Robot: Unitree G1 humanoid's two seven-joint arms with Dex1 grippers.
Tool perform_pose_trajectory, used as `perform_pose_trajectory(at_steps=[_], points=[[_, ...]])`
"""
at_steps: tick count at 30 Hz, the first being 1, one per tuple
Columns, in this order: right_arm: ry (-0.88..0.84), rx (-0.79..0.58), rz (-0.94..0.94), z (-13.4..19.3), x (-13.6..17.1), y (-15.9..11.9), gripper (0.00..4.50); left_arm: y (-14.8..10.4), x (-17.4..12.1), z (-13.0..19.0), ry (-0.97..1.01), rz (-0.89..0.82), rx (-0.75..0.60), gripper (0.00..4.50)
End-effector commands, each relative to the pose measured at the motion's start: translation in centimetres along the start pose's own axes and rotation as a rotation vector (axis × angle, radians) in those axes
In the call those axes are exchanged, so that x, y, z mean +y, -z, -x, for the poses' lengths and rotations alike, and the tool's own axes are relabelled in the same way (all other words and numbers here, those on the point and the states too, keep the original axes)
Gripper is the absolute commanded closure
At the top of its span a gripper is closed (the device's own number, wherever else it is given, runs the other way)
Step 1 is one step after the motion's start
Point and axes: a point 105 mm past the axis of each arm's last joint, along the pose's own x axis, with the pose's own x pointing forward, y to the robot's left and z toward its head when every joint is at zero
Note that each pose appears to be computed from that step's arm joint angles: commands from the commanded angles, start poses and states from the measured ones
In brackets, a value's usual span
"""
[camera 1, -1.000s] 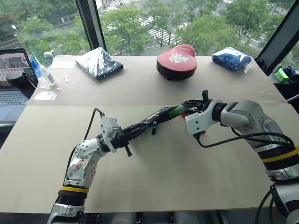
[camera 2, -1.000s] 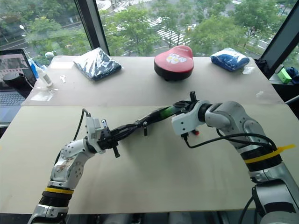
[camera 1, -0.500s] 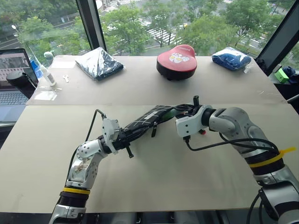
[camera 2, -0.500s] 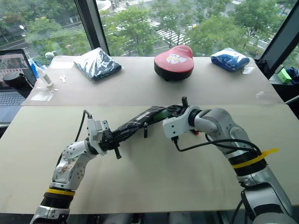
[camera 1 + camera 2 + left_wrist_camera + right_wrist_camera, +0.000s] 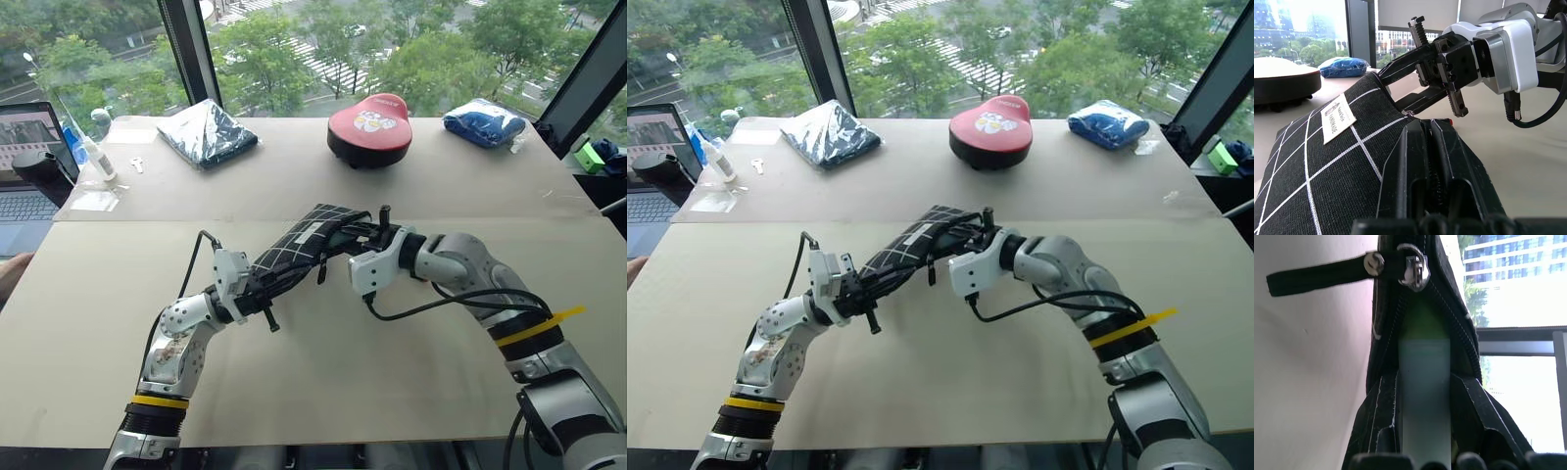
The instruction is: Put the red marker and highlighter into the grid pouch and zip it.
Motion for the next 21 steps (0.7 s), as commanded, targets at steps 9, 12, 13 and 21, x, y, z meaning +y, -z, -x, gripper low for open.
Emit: perform_pose_trajectory(at_steps=[9, 12, 13, 21], points=[[0.005, -0.235, -0.006, -0.2, 0.8, -3.3, 3.51, -1.2, -0.2, 0.1, -0.002, -0.034, -0.041, 4.5], [-0.019, -0.172, -0.084, -0.2, 0.7, -1.9, 3.01, -1.2, -0.3, 0.1, -0.003, -0.033, -0.043, 4.5], [-0.03, -0.159, -0.107, 0.0, 0.5, -1.5, 2.51, -1.2, -0.3, 0.1, -0.003, -0.033, -0.042, 4.5], [-0.007, -0.058, -0.139, 2.1, -1.6, 1.3, 1.37, -1.1, -0.3, 0.0, -0.001, -0.032, -0.038, 4.5]])
